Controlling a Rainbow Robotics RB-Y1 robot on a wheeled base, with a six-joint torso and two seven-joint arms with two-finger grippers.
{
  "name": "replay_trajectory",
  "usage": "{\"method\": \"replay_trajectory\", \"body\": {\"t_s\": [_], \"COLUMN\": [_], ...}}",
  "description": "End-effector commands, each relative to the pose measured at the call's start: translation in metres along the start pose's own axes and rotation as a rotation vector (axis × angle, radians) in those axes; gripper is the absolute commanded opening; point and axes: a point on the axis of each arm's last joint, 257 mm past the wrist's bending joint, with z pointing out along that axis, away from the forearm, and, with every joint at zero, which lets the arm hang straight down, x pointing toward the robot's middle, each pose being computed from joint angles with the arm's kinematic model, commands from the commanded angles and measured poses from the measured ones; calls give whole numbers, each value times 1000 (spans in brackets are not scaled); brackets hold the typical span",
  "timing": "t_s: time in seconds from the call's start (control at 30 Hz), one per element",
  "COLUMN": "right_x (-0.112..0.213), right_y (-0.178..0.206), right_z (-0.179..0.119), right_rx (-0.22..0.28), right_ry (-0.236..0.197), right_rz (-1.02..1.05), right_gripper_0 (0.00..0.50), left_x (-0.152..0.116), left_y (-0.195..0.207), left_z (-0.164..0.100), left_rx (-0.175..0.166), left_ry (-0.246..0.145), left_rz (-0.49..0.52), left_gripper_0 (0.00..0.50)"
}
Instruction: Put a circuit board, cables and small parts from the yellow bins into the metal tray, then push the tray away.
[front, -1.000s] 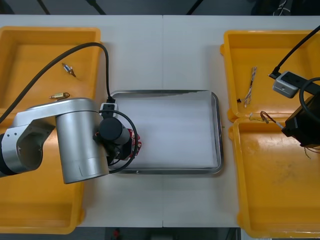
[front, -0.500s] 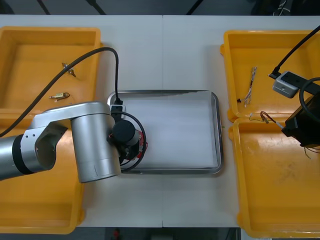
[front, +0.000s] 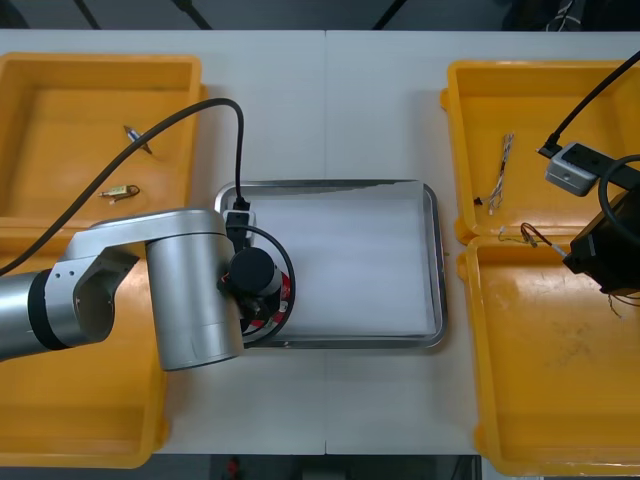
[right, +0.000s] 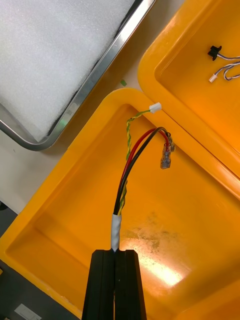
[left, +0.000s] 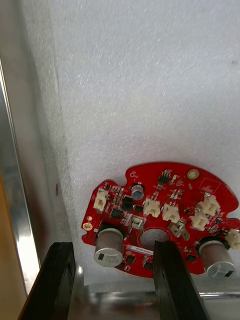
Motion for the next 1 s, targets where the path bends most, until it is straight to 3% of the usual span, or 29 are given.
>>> {"method": "replay_trajectory", "body": {"t_s": [0.03,0.23,0.4,0.47,0.5,0.67,0.83,1.0], "right_x": [-13,-13,-13,-13,-7,-15,-29,-51], "right_y": [-2,-2,-2,-2,4,8,20,41], "right_z": [-12,-12,-12,-12,-1,-4,-4,0], "right_rx": [10,10,10,10,-20,-15,-15,-29], "right_ry": [-45,-45,-45,-45,-20,-26,-20,-26], "right_rz": [17,17,17,17,28,-10,-77,-167], "right_gripper_0": [0,0,0,0,0,0,0,0], "left_x": [-40,-67,-88,-98,-100,-124,-151,-175], "left_y": [-21,-21,-7,4,6,36,67,106], "left_z": [-37,-76,-101,-114,-116,-137,-147,-143], "left_rx": [88,154,181,194,195,215,212,165], "left_ry": [-56,-55,-57,-43,-41,3,8,-14], "left_rz": [-91,-149,-197,-243,-253,-389,-509,-610], "left_gripper_0": [470,495,500,500,500,500,500,500]}}
